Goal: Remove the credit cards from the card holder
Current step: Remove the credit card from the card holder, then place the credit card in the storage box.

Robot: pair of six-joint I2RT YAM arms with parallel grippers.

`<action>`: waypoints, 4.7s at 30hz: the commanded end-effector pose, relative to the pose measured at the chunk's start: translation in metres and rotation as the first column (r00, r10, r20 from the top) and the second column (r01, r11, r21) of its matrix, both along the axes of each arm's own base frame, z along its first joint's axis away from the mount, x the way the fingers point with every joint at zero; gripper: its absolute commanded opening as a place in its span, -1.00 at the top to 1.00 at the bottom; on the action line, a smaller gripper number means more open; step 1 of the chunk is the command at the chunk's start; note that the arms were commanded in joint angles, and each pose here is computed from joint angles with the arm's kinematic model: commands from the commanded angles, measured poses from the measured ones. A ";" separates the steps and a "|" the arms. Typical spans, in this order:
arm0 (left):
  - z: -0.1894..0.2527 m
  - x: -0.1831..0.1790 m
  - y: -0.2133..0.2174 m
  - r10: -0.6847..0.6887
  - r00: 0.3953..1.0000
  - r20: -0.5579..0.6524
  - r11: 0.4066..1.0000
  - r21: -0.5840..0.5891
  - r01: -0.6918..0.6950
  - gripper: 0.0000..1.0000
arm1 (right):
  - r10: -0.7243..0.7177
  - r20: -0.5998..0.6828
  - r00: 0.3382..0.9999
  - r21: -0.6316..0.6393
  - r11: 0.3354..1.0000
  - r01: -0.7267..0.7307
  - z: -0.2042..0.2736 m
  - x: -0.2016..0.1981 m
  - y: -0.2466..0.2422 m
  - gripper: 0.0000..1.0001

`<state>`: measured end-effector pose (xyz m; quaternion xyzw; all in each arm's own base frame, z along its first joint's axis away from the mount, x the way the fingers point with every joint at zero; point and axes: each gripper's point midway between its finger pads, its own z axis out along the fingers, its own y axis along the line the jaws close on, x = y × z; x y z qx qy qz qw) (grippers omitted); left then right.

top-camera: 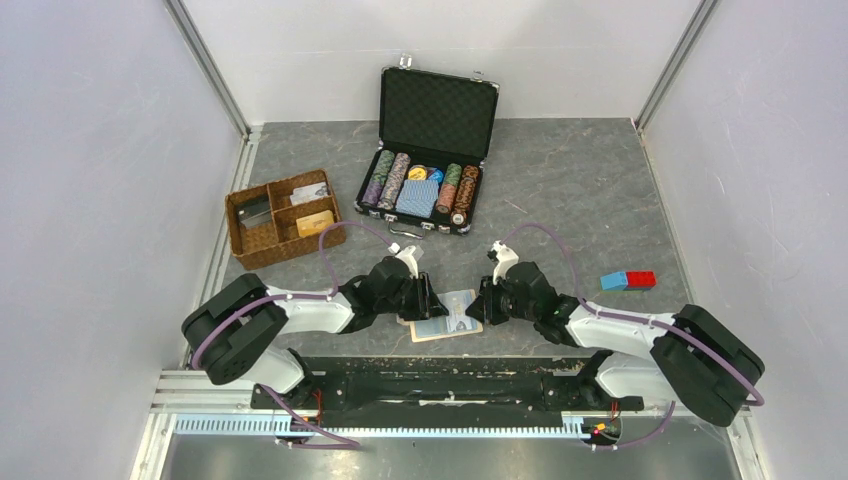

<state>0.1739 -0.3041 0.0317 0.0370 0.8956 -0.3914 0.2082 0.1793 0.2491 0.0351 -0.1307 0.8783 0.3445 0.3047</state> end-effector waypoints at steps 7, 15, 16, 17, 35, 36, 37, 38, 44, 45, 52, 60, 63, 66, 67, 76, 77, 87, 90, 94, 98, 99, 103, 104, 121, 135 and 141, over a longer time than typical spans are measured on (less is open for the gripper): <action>-0.001 0.002 -0.006 0.017 1.000 -0.002 1.000 -0.020 -0.017 0.17 | 0.018 -0.014 1.000 0.034 0.999 -0.017 -0.006 -0.002 0.008 0.70; -0.002 0.000 -0.009 0.012 1.000 -0.005 0.999 -0.038 -0.012 0.18 | 0.014 -0.029 0.999 0.022 1.000 -0.013 -0.015 -0.008 0.002 0.77; -0.001 0.000 -0.010 0.012 1.000 -0.004 0.999 -0.043 -0.012 0.19 | 0.013 -0.031 0.999 0.022 1.000 -0.013 -0.016 -0.008 0.002 0.78; 0.000 0.000 -0.010 0.012 1.000 -0.004 0.999 -0.048 -0.012 0.18 | 0.011 -0.032 0.999 0.023 1.000 -0.011 -0.016 -0.009 0.001 0.78; 0.032 -0.005 -0.025 0.017 1.000 0.009 0.958 -0.287 -0.013 0.48 | 0.003 -0.045 0.999 0.017 1.000 -0.002 -0.022 -0.012 -0.003 0.80; 0.033 -0.005 -0.025 0.017 1.000 0.011 0.955 -0.297 -0.013 0.49 | 0.003 -0.046 0.999 0.017 1.000 -0.003 -0.022 -0.013 -0.003 0.80; 0.034 -0.005 -0.025 0.019 1.000 0.012 0.953 -0.302 -0.014 0.50 | 0.004 -0.045 0.999 0.017 1.000 -0.003 -0.022 -0.012 -0.003 0.80; 0.035 -0.005 -0.026 0.020 1.000 0.012 0.952 -0.306 -0.016 0.50 | 0.004 -0.048 0.999 0.018 1.000 -0.003 -0.022 -0.013 -0.003 0.80; 0.034 -0.005 -0.025 0.028 1.000 0.007 0.950 -0.311 -0.025 0.66 | 0.002 -0.044 0.999 0.020 1.000 -0.001 -0.020 -0.012 -0.003 0.80; 0.035 -0.005 -0.025 0.031 0.999 0.007 0.949 -0.314 -0.028 0.73 | 0.001 -0.045 0.999 0.020 1.000 -0.001 -0.021 -0.012 -0.003 0.79; 0.026 -0.003 -0.018 0.066 0.998 -0.016 0.955 -0.289 -0.068 0.95 | -0.008 -0.048 0.999 0.007 1.000 0.009 -0.024 -0.012 -0.005 0.80; 0.020 0.004 -0.003 0.085 0.996 -0.028 0.960 -0.266 -0.090 0.94 | -0.008 -0.046 0.999 -0.007 1.000 0.008 -0.026 -0.012 -0.007 0.82; 0.020 0.005 -0.002 0.081 0.997 -0.018 0.963 -0.256 -0.083 0.78 | -0.005 -0.044 0.999 -0.007 1.000 0.005 -0.025 -0.011 -0.006 0.82; 0.020 0.005 -0.002 0.079 0.997 -0.019 0.963 -0.256 -0.082 0.96 | -0.005 -0.043 0.999 -0.006 1.000 0.005 -0.025 -0.011 -0.005 0.82; 0.021 0.005 -0.002 0.080 0.997 -0.017 0.963 -0.257 -0.082 0.95 | -0.003 -0.042 0.999 -0.007 1.000 0.003 -0.025 -0.011 -0.005 0.82; 0.011 0.010 0.014 0.129 0.991 -0.045 0.966 -0.219 -0.135 0.95 | -0.004 -0.046 0.999 -0.018 1.000 0.003 -0.028 -0.011 -0.006 0.84; 0.011 0.011 0.016 0.132 0.990 -0.044 0.966 -0.217 -0.139 0.95 | -0.004 -0.044 0.999 -0.019 1.000 0.003 -0.028 -0.010 -0.006 0.84; 0.003 0.014 0.033 0.182 0.982 -0.051 0.978 -0.097 -0.187 0.95 | -0.002 -0.035 0.999 -0.028 1.000 0.001 -0.027 -0.008 -0.006 0.84; 0.000 0.013 0.039 0.193 0.980 -0.046 0.979 -0.058 -0.195 0.95 | 0.000 -0.025 1.000 -0.029 1.000 0.000 -0.023 -0.005 -0.005 0.84; 0.001 0.014 0.047 0.221 0.974 -0.037 0.975 -0.026 -0.222 0.95 | 0.005 0.001 1.000 -0.020 1.000 -0.005 -0.013 -0.001 -0.002 0.84; 0.009 0.021 0.059 0.285 0.959 0.003 0.958 -0.021 -0.285 0.95 | 0.033 0.060 0.998 0.002 0.999 -0.033 0.004 0.004 0.004 0.80; 0.012 0.023 0.061 0.299 0.954 0.014 0.954 -0.025 -0.299 0.95 | 0.040 0.079 0.996 0.007 0.999 -0.041 0.009 0.005 0.004 0.79; 0.031 0.027 0.066 0.337 0.941 0.036 0.939 -0.088 -0.333 0.95 | 0.070 0.134 0.989 0.026 0.997 -0.074 0.023 0.008 0.009 0.77; 0.036 0.027 0.066 0.344 0.938 0.040 0.935 -0.108 -0.338 0.95 | 0.078 0.146 0.986 0.032 0.996 -0.084 0.026 0.008 0.010 0.76; 0.086 0.014 0.055 0.326 0.945 0.023 0.883 -0.366 -0.295 0.95 | 0.126 0.191 0.974 0.322 0.929 -0.183 0.086 0.001 0.050 0.02; 0.134 0.005 0.051 0.296 0.953 0.066 0.814 -0.539 -0.215 0.95 | 0.181 0.131 0.975 0.530 0.818 -0.223 0.114 -0.009 0.074 -0.46; 0.136 0.004 0.044 0.259 0.964 0.065 0.820 -0.542 -0.184 0.95 | 0.239 0.162 0.957 0.600 0.746 -0.288 0.130 -0.021 0.079 0.31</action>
